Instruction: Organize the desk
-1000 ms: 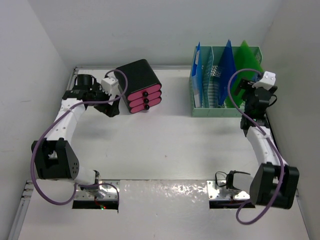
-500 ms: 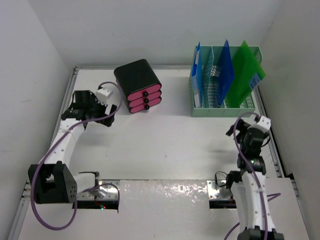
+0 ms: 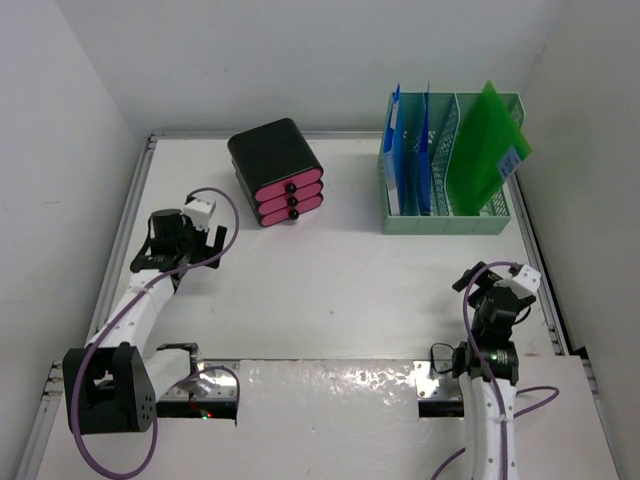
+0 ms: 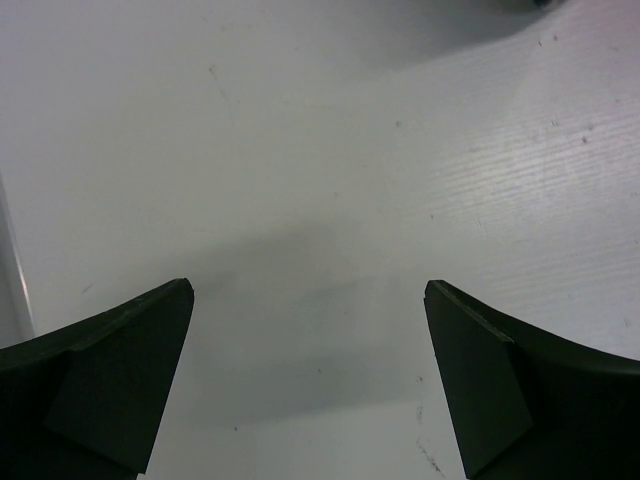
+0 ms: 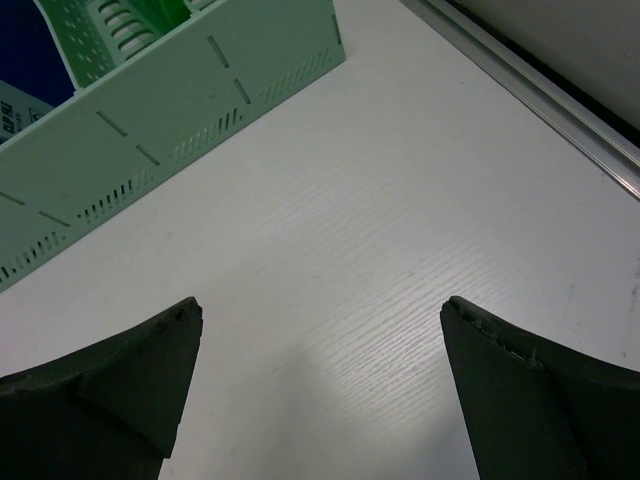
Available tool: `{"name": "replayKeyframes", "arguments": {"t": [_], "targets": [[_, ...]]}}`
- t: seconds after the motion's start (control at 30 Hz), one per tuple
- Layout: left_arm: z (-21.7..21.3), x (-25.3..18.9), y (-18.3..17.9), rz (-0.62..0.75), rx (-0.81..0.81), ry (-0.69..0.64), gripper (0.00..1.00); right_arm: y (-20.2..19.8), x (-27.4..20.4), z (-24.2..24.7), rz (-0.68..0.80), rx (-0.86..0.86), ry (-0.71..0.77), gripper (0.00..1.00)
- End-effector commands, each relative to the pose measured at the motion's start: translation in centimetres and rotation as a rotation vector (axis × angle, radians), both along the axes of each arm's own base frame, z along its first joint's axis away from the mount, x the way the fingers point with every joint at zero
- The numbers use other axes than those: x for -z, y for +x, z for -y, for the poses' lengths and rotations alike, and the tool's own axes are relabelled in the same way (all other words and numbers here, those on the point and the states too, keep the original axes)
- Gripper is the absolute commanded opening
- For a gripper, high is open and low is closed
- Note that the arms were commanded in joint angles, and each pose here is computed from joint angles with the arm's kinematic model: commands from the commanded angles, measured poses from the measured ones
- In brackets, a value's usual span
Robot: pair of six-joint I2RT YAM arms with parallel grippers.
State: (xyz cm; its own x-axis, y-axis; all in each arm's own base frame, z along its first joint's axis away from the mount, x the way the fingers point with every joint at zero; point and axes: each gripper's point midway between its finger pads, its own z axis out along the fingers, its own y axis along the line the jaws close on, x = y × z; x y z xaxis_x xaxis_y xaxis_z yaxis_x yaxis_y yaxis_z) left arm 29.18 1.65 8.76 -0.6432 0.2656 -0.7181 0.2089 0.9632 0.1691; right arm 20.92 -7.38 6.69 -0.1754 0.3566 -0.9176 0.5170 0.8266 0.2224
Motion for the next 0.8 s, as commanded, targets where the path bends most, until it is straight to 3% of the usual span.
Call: {"name": "replayKeyframes", "arguments": {"t": [0.0,0.37,0.77], "targets": [[-1.5,-3.2,2.4,0.152,-0.081,0.027,0.99,-0.2,-0.4,0.7,0.019,0.049,-0.007,0.99],[-1.9,-3.0,2.2,0.149,-0.097,0.041,0.99,-0.6,0.6,0.6,-0.051,0.047,0.012,0.99],[-2.1,-2.7,2.1,0.125,-0.083,0.036,0.98,-0.3,0.7,0.2,-0.031,0.033,0.028,0.99]]}}
